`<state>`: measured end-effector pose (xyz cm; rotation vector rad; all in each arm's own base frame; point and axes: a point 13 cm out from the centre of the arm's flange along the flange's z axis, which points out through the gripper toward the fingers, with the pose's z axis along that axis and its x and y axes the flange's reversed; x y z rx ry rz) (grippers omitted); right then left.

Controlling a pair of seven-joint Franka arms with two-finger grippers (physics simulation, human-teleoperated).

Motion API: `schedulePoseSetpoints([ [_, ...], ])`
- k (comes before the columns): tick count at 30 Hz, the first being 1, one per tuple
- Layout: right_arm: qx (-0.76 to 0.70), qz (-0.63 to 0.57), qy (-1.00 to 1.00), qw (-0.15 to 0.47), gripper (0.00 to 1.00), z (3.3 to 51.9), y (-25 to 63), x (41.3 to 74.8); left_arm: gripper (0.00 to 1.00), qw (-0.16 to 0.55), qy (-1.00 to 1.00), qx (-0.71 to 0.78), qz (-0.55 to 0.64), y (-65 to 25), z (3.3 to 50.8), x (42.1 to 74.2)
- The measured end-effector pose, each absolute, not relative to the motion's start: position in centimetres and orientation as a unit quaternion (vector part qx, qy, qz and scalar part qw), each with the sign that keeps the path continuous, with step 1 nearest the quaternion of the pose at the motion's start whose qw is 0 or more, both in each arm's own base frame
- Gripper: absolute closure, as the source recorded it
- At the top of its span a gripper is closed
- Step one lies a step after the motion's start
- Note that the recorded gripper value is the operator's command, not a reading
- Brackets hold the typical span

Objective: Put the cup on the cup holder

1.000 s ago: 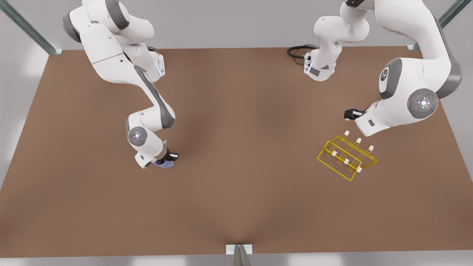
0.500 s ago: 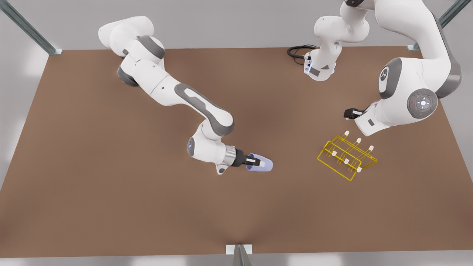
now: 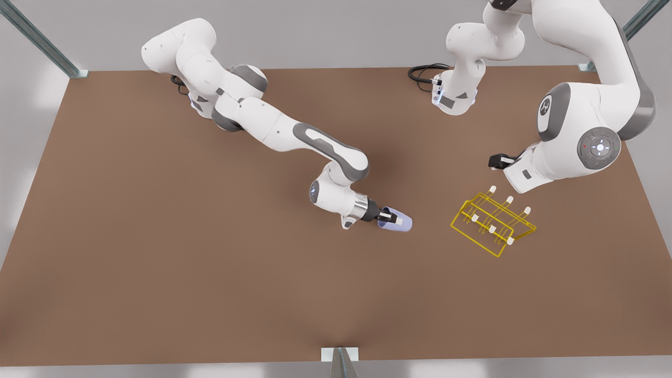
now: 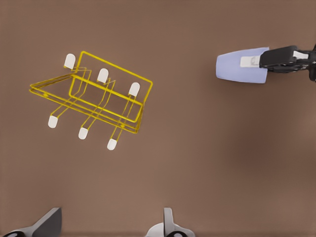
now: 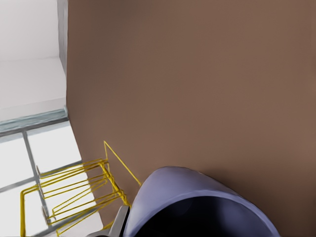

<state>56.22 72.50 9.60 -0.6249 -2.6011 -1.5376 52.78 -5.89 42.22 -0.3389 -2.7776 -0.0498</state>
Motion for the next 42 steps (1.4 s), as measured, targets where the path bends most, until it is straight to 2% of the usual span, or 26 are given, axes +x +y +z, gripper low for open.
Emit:
schedulePoseSetpoints([
  [1,-0.203,-0.497,-0.843,0.027,0.76,9.2,72.4,56.2,0.0,0.171,-0.978,-0.119,-0.018,-5.9,42.2,52.8],
  [2,-0.204,-0.496,-0.844,0.026,0.33,9.1,72.4,56.2,0.0,0.171,-0.978,-0.119,-0.018,-5.9,42.2,52.8],
  [3,-0.204,-0.496,-0.844,0.025,0.0,9.0,72.3,56.3,0.0,0.171,-0.978,-0.119,-0.018,-5.9,42.2,52.8],
  [7,-0.206,-0.499,-0.842,0.016,0.0,9.8,71.8,57.2,0.0,0.171,-0.978,-0.119,-0.018,-5.9,42.2,52.8],
  [11,-0.219,-0.485,-0.847,0.013,0.0,9.9,68.0,59.8,0.0,0.172,-0.978,-0.119,-0.018,-5.9,42.1,52.8],
  [17,-0.23,-0.468,-0.852,0.048,0.0,11.2,62.2,58.8,0.0,0.172,-0.977,-0.121,-0.018,-6.1,42.0,52.8],
  [19,-0.225,-0.466,-0.856,0.014,0.0,15.2,57.1,63.1,0.0,0.178,-0.976,-0.122,-0.021,-7.1,41.4,52.8],
  [20,-0.208,-0.444,-0.871,-0.028,0.0,17.5,51.9,66.9,0.0,0.185,-0.974,-0.124,-0.025,-8.7,40.5,52.7],
  [22,-0.155,-0.364,-0.91,-0.121,0.0,24.3,38.9,74.3,0.0,0.212,-0.966,-0.14,-0.048,-15.5,36.3,52.5],
  [24,-0.123,-0.263,-0.938,-0.19,0.0,32.8,25.0,78.2,0.0,0.22,-0.965,-0.12,-0.073,-20.9,31.9,53.7],
  [25,-0.119,-0.222,-0.947,-0.202,0.0,36.2,19.2,78.3,0.0,0.215,-0.969,-0.092,-0.082,-22.3,30.0,54.4],
  [27,-0.096,-0.158,-0.964,-0.194,0.0,42.6,12.5,75.8,0.0,0.2,-0.975,-0.012,-0.096,-23.7,25.6,56.2],
  [29,-0.089,-0.107,-0.979,-0.148,0.0,45.4,8.1,72.9,0.0,0.168,-0.977,0.085,-0.103,-24.4,21.9,58.1],
  [31,-0.076,-0.069,-0.99,-0.093,0.02,44.3,5.9,70.1,0.0,0.128,-0.969,0.185,-0.097,-24.9,19.1,59.6],
  [33,-0.064,-0.041,-0.996,-0.05,0.0,44.2,3.9,65.1,0.0,0.094,-0.948,0.293,-0.084,-24.5,16.8,61.3],
  [34,-0.065,-0.028,-0.997,-0.039,0.0,44.3,2.6,63.9,0.0,0.077,-0.934,0.342,-0.072,-24.7,16.4,62.2],
  [38,-0.056,-0.003,-0.998,-0.002,0.0,42.9,0.9,62.8,0.0,0.029,-0.86,0.509,-0.02,-25.8,16.8,65.4],
  [42,-0.054,0.006,-0.998,0.021,0.0,41.6,-0.3,62.3,0.0,0.019,-0.771,0.636,0.011,-25.6,16.1,67.1],
])
